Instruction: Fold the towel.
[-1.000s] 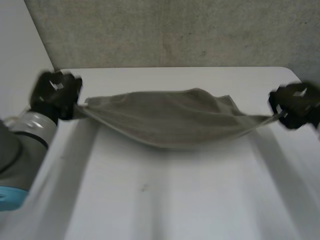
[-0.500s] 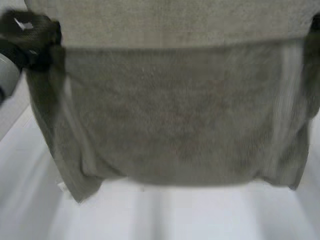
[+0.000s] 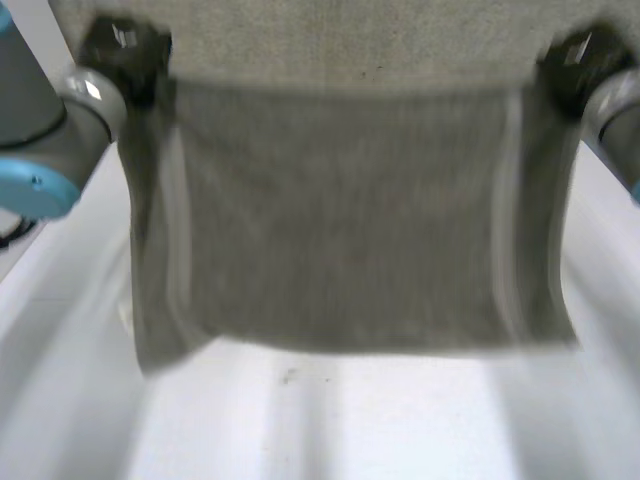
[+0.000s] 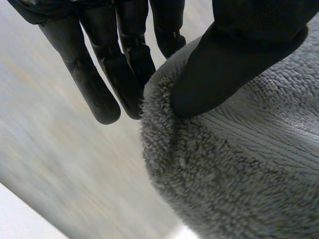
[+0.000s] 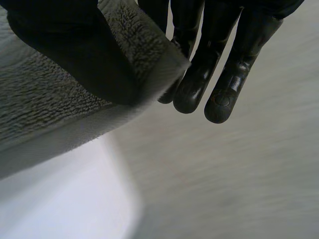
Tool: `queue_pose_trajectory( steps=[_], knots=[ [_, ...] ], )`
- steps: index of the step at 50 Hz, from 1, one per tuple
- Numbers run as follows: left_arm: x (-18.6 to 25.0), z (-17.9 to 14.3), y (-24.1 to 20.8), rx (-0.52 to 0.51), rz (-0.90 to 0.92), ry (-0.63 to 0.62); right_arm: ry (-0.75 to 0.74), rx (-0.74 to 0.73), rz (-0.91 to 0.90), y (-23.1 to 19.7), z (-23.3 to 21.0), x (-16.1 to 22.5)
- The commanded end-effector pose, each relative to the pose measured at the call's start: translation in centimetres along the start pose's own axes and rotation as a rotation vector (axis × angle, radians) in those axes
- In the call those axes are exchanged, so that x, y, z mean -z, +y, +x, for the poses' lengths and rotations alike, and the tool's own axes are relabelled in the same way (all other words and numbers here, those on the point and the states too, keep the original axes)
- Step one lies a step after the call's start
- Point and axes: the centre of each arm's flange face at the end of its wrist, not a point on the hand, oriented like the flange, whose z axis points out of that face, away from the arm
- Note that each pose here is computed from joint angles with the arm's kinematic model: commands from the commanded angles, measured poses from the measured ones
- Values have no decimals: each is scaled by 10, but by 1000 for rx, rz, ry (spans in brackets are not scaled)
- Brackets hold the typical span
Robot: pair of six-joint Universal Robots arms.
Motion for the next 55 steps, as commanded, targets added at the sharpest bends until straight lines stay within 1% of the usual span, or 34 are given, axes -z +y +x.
queue_pose_trajectory(
  steps=[1,2,3,4,8,10,11,12,13,14,15,16,17,18,19,21,22,23,24,25,26,27,29,34,38,40,41,43,45,49,51,53,54,55],
  knots=[
    [11,-45,-130,3,506,-223,459,-105,414,-90,104,13],
    [18,-51,-140,29,557,-252,495,-136,468,-98,113,20],
    [18,-51,-141,29,557,-253,495,-137,469,-98,113,20],
    [23,-55,-144,63,585,-269,502,-161,492,-101,115,26],
    [27,-52,-132,127,574,-253,457,-196,470,-92,106,32],
    [25,-39,-104,174,497,-210,373,-210,424,-75,83,30],
    [25,-39,-104,174,496,-209,373,-210,424,-75,83,30],
    [25,-30,-87,184,445,-186,322,-217,399,-65,68,29],
    [25,-30,-86,184,445,-185,270,-221,366,-53,52,29],
    [27,-20,-68,193,392,-159,270,-221,366,-53,52,29],
    [29,-9,-48,197,333,-133,220,-227,330,-40,37,30],
    [29,-9,-48,197,332,-133,168,-232,294,-27,21,31],
    [31,1,-28,201,277,-111,167,-232,294,-27,21,31],
    [33,14,-5,207,222,-88,117,-237,259,-15,5,33],
    [33,14,-5,207,221,-88,116,-238,259,-15,5,33],
    [36,38,39,210,129,-51,-5,-253,184,13,-33,37],
    [36,38,39,210,129,-51,-5,-253,184,13,-33,37],
    [39,49,60,210,83,-33,-62,-259,151,26,-50,40],
    [39,49,60,210,83,-33,-112,-262,119,37,-66,43],
    [43,60,81,213,39,-16,-113,-262,119,37,-66,43],
    [47,70,100,214,-5,1,-166,-272,76,51,-83,47],
    [47,71,100,214,-6,2,-167,-272,76,51,-83,47],
    [56,86,130,218,-93,33,-262,-286,-30,76,-113,54],
    [76,99,152,213,-187,71,-379,-267,-158,94,-132,69],
    [93,100,154,168,-238,94,-428,-236,-241,101,-128,79],
    [111,94,146,101,-279,115,-469,-231,-309,100,-116,91],
    [111,94,146,100,-279,115,-469,-231,-309,100,-115,91],
    [120,87,143,70,-308,118,-485,-236,-337,96,-107,99],
    [141,68,133,29,-371,107,-522,-250,-400,90,-91,117],
    [164,57,117,27,-430,118,-571,-234,-453,86,-79,135],
    [176,55,108,24,-461,142,-598,-171,-477,78,-63,154],
    [205,52,92,29,-552,201,-599,-138,-484,74,-55,163],
    [205,52,92,29,-552,201,-599,-137,-484,74,-55,163],
    [218,52,85,35,-601,241,-597,-106,-479,70,-49,170]
  ],
)
